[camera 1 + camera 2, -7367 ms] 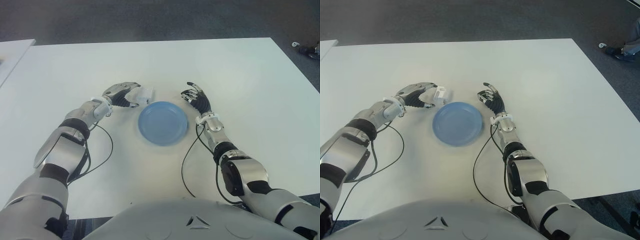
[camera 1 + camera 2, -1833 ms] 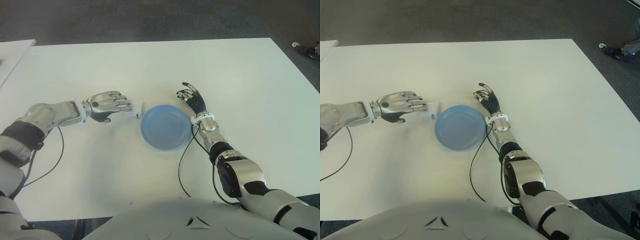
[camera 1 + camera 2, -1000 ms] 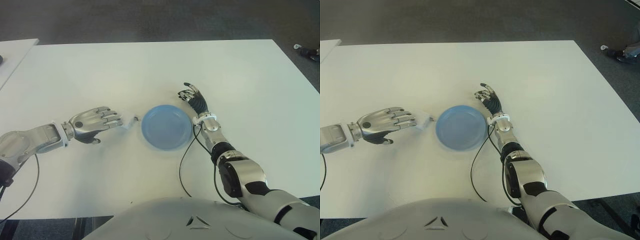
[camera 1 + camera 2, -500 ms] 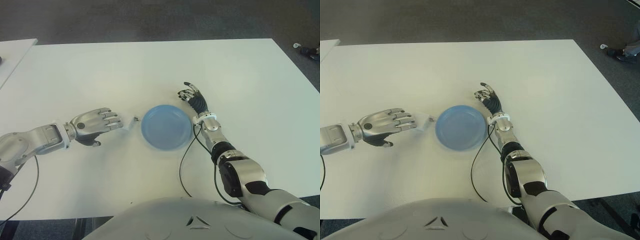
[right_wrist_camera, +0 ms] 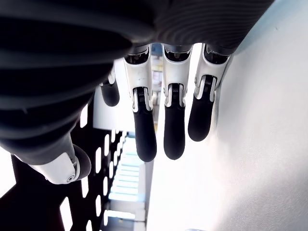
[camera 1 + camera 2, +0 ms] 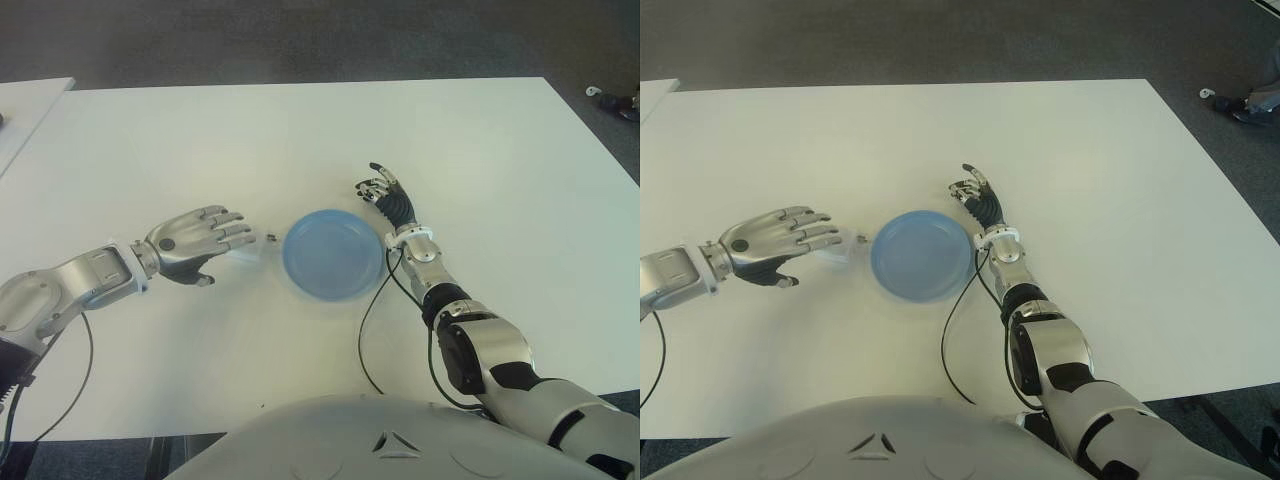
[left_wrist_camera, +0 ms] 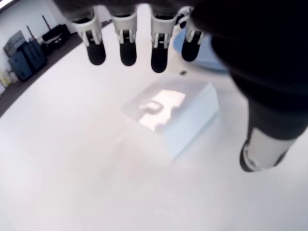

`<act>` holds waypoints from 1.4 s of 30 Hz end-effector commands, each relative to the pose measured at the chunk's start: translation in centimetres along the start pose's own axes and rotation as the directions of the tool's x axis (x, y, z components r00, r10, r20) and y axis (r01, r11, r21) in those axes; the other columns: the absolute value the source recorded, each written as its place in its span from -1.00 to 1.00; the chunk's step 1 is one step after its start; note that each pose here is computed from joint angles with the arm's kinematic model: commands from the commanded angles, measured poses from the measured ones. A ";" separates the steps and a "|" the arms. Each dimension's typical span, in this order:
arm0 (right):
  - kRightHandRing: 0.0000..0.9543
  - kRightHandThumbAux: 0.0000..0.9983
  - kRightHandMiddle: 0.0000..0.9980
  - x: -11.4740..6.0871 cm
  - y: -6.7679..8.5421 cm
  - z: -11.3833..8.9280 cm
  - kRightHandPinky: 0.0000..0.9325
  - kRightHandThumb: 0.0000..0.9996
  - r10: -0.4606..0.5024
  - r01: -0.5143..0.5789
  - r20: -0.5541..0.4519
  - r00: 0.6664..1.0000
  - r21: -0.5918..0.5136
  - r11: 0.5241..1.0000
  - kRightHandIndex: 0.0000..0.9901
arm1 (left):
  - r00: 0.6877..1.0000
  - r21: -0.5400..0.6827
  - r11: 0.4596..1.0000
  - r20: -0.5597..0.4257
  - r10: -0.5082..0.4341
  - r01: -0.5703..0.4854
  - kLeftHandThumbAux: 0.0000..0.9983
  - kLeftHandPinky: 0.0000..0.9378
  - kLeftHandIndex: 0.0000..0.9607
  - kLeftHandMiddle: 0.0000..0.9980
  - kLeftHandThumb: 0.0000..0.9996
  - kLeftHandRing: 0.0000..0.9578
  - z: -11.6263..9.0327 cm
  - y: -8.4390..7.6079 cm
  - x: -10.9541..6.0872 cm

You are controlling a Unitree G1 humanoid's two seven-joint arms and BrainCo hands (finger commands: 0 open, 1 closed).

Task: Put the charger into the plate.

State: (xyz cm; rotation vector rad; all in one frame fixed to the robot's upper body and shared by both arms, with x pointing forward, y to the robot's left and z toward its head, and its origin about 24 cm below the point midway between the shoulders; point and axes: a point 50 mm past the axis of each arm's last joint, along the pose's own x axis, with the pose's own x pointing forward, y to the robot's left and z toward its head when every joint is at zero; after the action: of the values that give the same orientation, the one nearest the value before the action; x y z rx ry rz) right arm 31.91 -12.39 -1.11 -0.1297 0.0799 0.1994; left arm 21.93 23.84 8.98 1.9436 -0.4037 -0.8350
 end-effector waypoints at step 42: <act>-0.17 0.31 -0.15 -2.2 0.3 -4.1 -0.35 -1.00 0.016 -0.008 -0.208 0.978 0.036 0.999 -0.83 | 0.890 -0.280 0.858 -0.289 0.352 -0.430 -0.63 -0.97 -1.00 -1.00 -0.51 -1.00 -2.8 -0.9 3.8</act>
State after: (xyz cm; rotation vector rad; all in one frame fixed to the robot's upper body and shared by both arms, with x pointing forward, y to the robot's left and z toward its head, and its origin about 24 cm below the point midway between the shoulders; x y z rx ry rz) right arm 31.91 -12.50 -1.27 -0.1241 0.0937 0.2035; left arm 26.01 24.06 8.48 1.5698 -0.5129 -0.3395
